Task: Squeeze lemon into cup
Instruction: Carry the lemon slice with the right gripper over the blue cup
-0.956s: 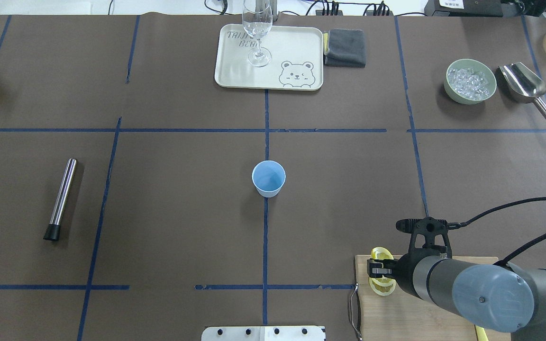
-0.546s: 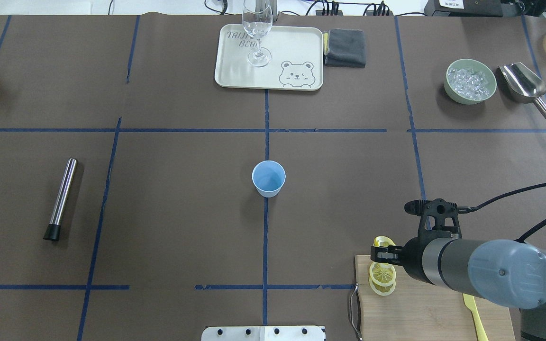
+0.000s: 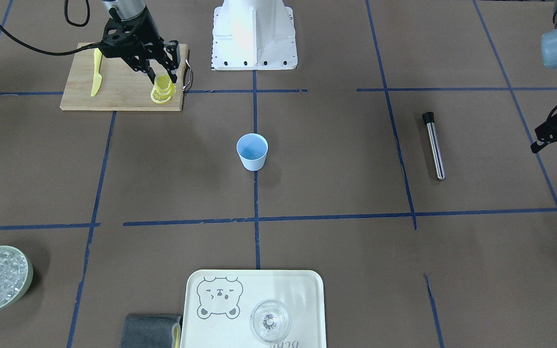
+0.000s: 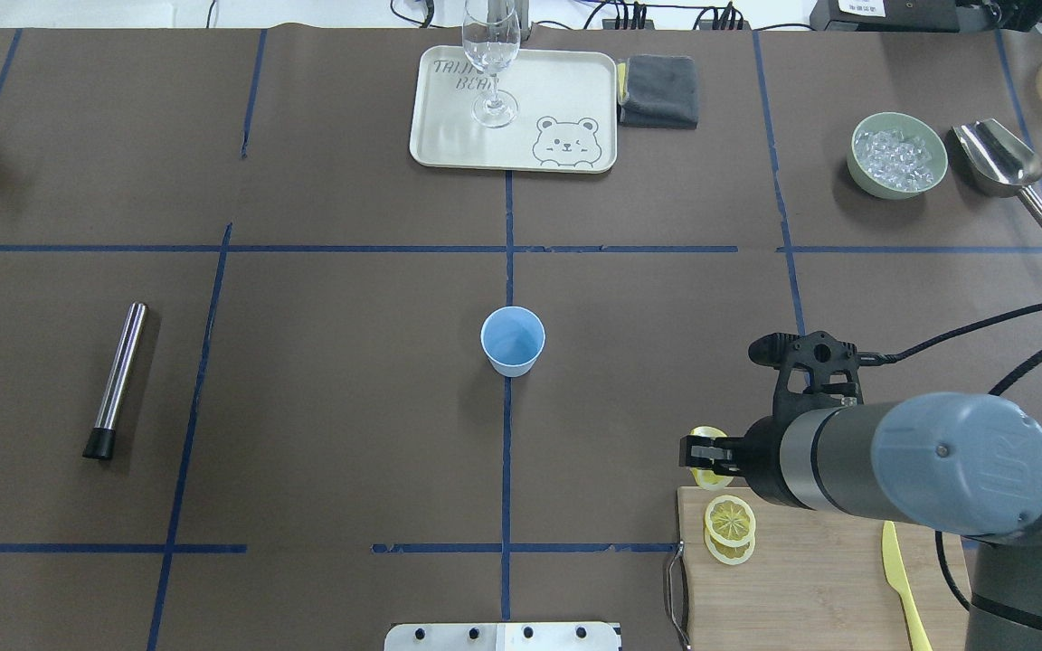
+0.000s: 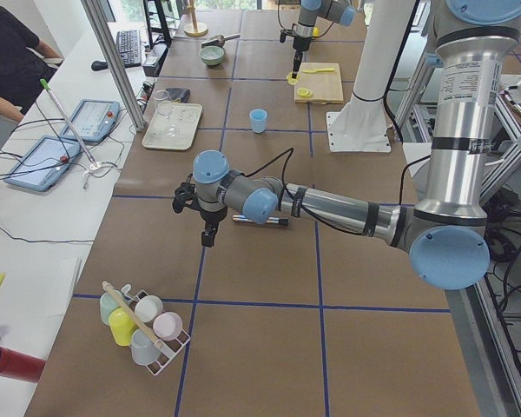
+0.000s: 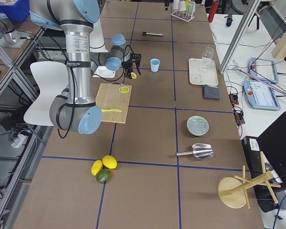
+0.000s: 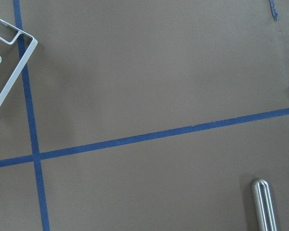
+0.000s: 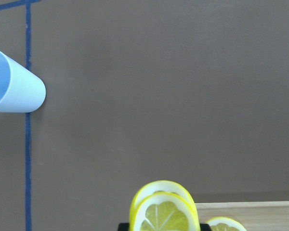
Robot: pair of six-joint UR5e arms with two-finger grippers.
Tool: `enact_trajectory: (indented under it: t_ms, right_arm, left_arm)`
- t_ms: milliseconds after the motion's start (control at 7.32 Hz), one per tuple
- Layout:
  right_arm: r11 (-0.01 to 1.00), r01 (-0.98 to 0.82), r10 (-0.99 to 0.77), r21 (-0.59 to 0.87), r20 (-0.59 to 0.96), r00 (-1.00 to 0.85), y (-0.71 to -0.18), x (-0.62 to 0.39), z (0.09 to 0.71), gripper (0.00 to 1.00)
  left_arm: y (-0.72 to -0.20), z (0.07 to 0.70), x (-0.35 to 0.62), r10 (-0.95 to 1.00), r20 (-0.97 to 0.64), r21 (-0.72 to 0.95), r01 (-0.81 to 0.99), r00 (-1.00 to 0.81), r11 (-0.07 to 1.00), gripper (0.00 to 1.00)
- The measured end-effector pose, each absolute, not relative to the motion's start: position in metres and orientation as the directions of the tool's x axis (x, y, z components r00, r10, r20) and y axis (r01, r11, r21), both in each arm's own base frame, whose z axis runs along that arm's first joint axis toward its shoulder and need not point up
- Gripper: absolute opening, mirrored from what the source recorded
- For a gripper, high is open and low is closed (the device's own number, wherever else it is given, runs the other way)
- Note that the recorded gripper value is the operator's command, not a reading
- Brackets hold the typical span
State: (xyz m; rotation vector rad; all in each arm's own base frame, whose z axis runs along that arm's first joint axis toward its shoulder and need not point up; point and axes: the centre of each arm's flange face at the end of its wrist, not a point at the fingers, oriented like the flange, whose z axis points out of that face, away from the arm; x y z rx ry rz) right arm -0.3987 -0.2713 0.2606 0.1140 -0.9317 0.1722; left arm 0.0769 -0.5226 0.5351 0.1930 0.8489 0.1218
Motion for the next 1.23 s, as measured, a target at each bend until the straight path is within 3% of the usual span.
enact_trajectory:
  t_ms: [819, 1229]
  right_arm:
    - [0.956, -0.289, 0.137, 0.048, 0.800, 0.585, -0.388, -0.523, 0.132, 0.54]
    - [0.948, -0.313, 0.150, 0.048, 0.802, 0.578, -0.423, -0.552, 0.123, 0.57]
  left_arm:
    - [-0.525, 0.539, 0.078, 0.178, -0.733, 0.210, -0.031, 0.657, 0.977, 1.00]
    - [-0.526, 0.538, 0.078, 0.180, -0.733, 0.213, -0.030, 0.656, 0.977, 1.00]
